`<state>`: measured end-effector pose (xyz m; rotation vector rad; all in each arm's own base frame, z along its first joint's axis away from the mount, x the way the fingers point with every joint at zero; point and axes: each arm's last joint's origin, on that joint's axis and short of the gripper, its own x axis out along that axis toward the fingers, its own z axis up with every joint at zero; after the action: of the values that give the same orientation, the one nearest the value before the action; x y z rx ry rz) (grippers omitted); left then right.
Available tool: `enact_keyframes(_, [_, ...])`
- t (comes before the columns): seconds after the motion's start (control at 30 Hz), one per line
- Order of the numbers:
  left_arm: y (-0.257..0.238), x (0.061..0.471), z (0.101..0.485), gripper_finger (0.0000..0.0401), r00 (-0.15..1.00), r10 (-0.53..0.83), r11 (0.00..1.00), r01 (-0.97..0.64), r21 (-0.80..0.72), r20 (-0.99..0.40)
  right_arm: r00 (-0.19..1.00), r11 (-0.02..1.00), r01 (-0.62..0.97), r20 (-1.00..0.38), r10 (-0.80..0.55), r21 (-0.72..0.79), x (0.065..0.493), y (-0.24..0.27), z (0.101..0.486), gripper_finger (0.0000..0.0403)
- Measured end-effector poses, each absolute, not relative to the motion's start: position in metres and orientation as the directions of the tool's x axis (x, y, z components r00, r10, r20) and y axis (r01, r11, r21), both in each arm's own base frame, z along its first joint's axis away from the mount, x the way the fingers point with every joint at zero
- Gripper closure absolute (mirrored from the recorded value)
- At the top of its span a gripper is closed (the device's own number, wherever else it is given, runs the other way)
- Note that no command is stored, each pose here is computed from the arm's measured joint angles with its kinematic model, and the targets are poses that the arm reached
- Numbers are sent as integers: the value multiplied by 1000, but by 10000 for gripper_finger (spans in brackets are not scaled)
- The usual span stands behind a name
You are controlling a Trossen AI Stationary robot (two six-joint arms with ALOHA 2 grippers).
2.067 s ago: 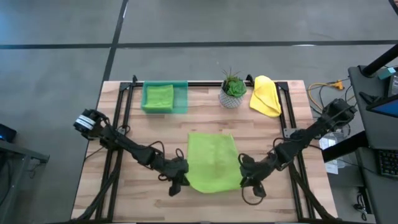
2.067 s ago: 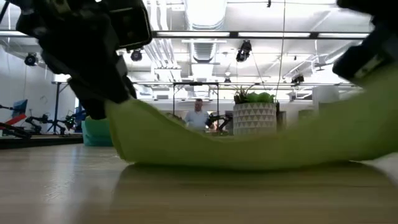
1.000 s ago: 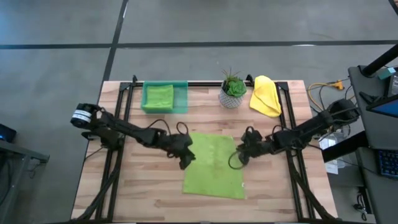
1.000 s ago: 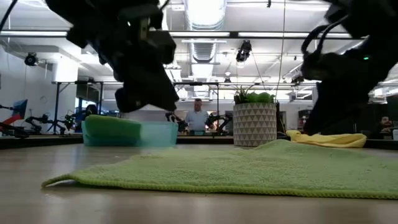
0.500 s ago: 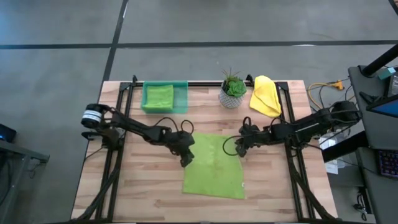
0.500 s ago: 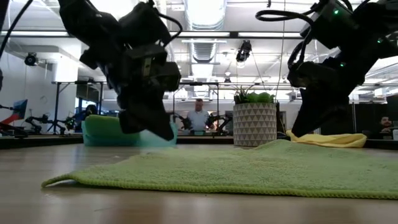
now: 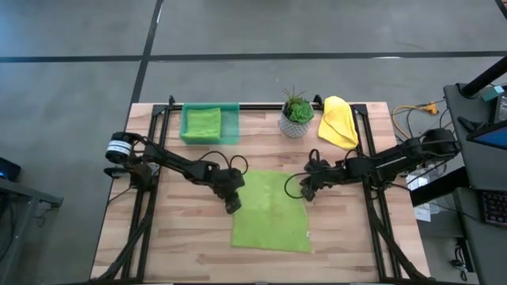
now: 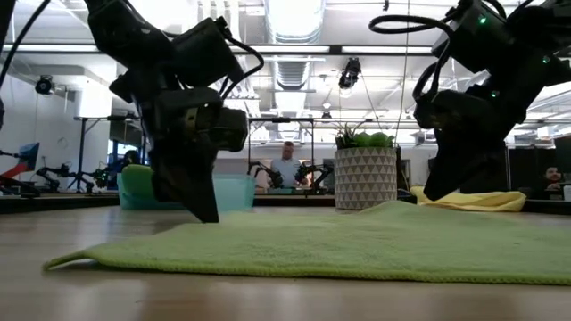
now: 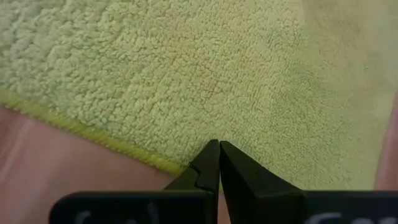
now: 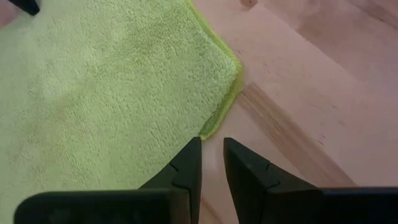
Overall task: Fold microfiber towels
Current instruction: Fold the yellow-green microfiber cloth
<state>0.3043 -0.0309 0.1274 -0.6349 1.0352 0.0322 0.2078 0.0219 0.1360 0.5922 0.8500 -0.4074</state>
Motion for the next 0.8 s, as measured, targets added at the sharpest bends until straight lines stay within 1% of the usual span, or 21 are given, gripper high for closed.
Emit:
enact_keyframes(0.2, [-31, 298, 126, 400, 463, -295, 815, -334, -473, -836, 629, 819, 489, -772, -94, 299, 211, 22, 138, 337])
enact_keyframes(0.4, [-32, 296, 125, 400, 446, -317, 813, -326, -482, -837, 657, 852, 440, -748, -89, 285, 224, 23, 147, 305])
enact_keyframes(0.53, [-32, 297, 126, 400, 459, -322, 813, -314, -490, -828, 606, 884, 415, -790, -92, 216, 243, 26, 138, 291])
enact_keyframes(0.6, [-32, 297, 126, 400, 460, -322, 813, -314, -491, -827, 546, 887, 429, -831, -104, 171, 251, 25, 130, 290])
enact_keyframes(0.7, [-32, 297, 127, 400, 463, -325, 812, -311, -494, -825, 484, 867, 476, -867, -121, 145, 260, 22, 121, 298])
enact_keyframes(0.8, [-32, 297, 128, 400, 469, -325, 812, -308, -497, -821, 475, 861, 488, -871, -125, 143, 269, 23, 118, 310])
